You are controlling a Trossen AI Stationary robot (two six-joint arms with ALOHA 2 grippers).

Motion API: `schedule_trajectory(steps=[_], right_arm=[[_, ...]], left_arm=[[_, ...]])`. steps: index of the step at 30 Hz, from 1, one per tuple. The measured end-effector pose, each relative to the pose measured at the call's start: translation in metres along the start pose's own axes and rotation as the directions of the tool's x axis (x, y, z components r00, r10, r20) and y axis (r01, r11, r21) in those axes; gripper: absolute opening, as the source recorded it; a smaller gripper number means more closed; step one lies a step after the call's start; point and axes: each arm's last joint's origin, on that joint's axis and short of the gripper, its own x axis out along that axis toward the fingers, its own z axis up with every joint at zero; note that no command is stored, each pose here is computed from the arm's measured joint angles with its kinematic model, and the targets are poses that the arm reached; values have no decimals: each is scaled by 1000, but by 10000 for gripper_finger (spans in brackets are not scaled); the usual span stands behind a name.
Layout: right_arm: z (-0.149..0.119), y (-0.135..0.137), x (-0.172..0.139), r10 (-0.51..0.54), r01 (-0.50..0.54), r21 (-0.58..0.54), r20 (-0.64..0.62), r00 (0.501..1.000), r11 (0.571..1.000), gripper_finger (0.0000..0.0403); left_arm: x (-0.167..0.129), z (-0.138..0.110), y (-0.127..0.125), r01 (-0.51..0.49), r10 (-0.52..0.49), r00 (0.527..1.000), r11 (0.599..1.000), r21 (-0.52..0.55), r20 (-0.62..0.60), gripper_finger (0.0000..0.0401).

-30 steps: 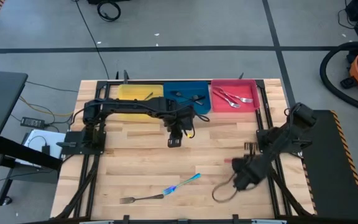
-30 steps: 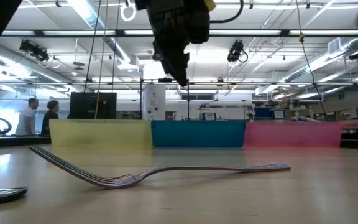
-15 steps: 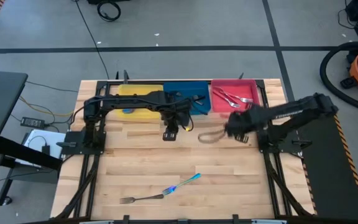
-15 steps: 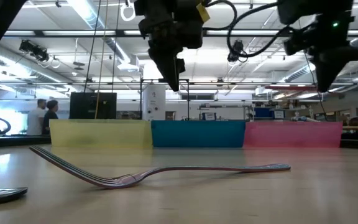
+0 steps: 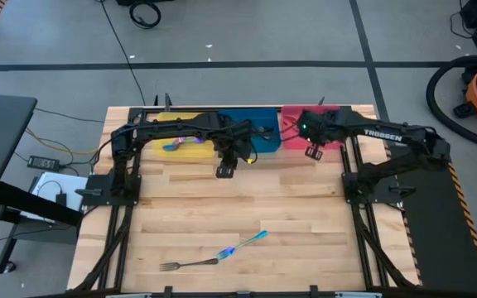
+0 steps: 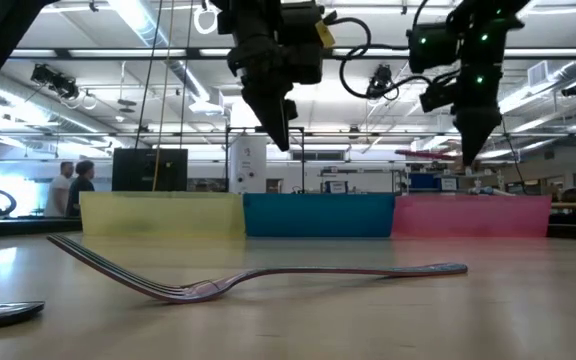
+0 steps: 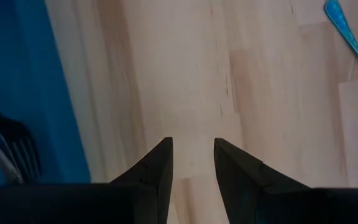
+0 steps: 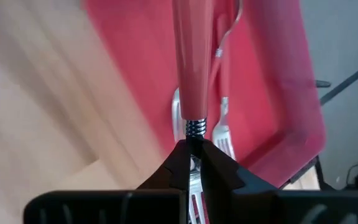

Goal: Sort silverware by color (type)
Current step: Put the pink fork into the pink bin

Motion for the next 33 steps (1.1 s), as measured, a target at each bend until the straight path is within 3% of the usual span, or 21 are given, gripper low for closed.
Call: schedule_trajectory(steps=[6, 13, 25, 33], right_arm=[[10, -21, 28, 60, -59, 9, -43, 997, 998, 26], [17, -35, 61, 50, -51, -3, -138, 989, 999, 27], [20, -43, 102, 91, -96, -6, -249, 964, 995, 36], [20, -40, 114, 87, -97, -21, -299, 950, 995, 68]], left_arm=[[0, 0, 0, 0, 0, 1000, 999, -38, -1, 117], [2, 3, -9, 7, -8, 1000, 994, -113, -2, 117], [8, 10, -37, 3, -3, 999, 1000, 1, -32, 117], [8, 10, -37, -3, 3, 999, 1000, -4, -35, 117]])
